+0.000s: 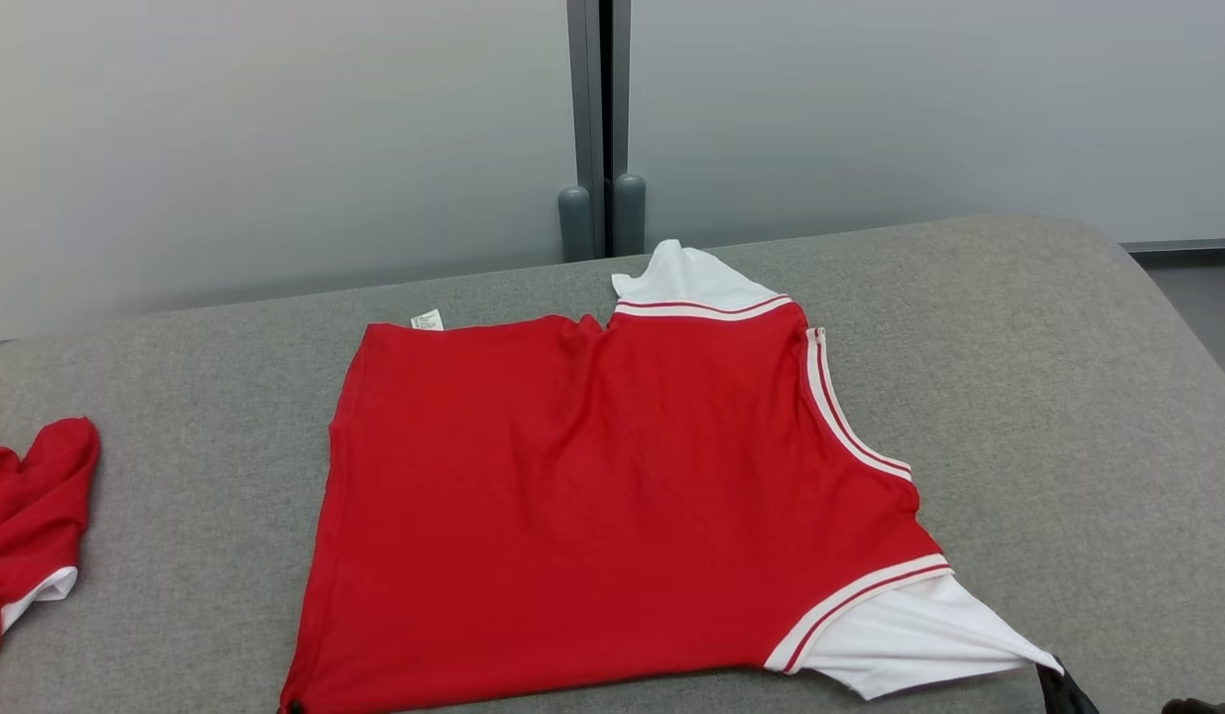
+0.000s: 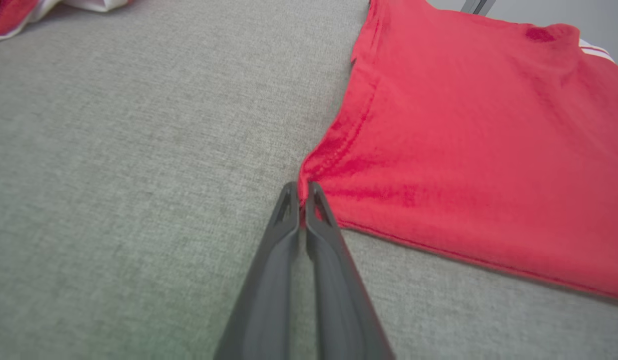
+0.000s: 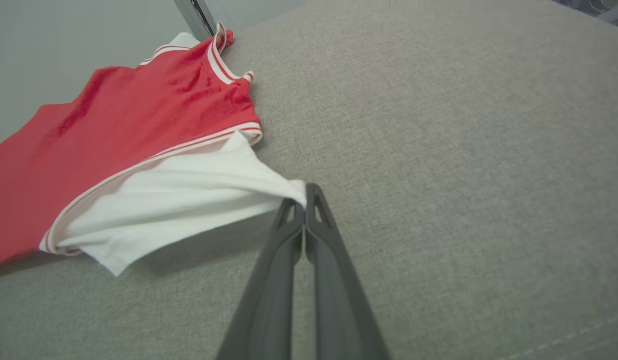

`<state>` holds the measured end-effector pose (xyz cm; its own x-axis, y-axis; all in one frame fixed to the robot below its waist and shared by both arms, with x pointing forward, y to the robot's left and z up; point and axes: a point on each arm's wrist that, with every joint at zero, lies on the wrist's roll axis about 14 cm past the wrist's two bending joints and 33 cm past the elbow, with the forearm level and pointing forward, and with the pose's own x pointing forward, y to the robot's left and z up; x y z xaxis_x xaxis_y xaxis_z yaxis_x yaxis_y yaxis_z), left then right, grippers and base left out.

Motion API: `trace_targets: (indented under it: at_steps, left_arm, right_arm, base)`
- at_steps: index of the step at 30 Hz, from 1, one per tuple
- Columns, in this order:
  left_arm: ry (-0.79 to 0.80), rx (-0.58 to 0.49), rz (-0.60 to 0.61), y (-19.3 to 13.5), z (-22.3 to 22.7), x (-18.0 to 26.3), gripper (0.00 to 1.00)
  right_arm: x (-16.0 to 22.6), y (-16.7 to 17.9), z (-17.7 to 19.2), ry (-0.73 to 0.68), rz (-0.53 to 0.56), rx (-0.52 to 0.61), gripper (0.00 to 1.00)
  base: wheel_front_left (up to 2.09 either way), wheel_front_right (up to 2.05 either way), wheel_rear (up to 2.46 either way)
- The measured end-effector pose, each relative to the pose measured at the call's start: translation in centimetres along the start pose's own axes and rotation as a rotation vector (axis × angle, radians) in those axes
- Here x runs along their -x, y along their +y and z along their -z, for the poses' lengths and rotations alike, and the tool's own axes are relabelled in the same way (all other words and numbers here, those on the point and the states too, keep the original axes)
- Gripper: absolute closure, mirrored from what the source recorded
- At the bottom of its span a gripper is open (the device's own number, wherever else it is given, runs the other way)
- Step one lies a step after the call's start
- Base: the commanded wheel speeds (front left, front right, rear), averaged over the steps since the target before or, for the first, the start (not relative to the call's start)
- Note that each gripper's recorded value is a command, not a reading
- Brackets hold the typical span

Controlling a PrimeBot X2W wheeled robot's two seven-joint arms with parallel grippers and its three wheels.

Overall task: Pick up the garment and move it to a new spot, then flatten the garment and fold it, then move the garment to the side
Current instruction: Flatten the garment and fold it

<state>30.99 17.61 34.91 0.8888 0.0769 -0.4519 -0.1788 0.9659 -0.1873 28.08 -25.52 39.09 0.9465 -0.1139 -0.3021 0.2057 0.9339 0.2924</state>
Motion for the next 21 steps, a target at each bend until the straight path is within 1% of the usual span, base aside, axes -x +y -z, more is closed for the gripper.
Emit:
trace_targets:
  at_steps: [4, 6, 11, 14, 18, 21]
  left_arm:
    - [-0.032, -0.007, 0.025, -0.6, -1.0, -0.1, 1.00]
    - [-0.053, -0.021, 0.057, -1.5, -1.7, -0.4, 1.00]
    - [-0.138, -0.041, 0.132, -4.4, -5.1, -2.3, 1.00]
    - [-0.167, -0.054, 0.162, -5.6, -6.5, -3.4, 1.00]
    - [-0.173, -0.067, 0.172, -6.5, -7.4, -5.0, 1.00]
    - [-0.176, -0.078, 0.169, -6.8, -7.9, -6.2, 1.00]
  right_arm:
    - [-0.4, 1.0, -1.0, -0.038, -0.019, -0.019, 1.00]
    - [-0.9, 1.8, -1.6, -0.057, -0.035, -0.029, 1.00]
    - [-3.8, 3.8, -5.1, -0.144, -0.081, -0.037, 1.00]
    - [-5.6, 4.9, -6.5, -0.172, -0.103, -0.033, 1.00]
    - [-8.0, 6.1, -7.8, -0.188, -0.124, -0.022, 1.00]
    - [-9.8, 6.3, -8.8, -0.203, -0.121, -0.009, 1.00]
  base:
    - [0.00, 0.00, 0.00]
    - [0.00, 0.00, 0.00]
    - [0.00, 0.00, 0.00]
    - [0.00, 0.00, 0.00]
    - [0.00, 0.00, 0.00]
    - [0.00, 0.00, 0.00]
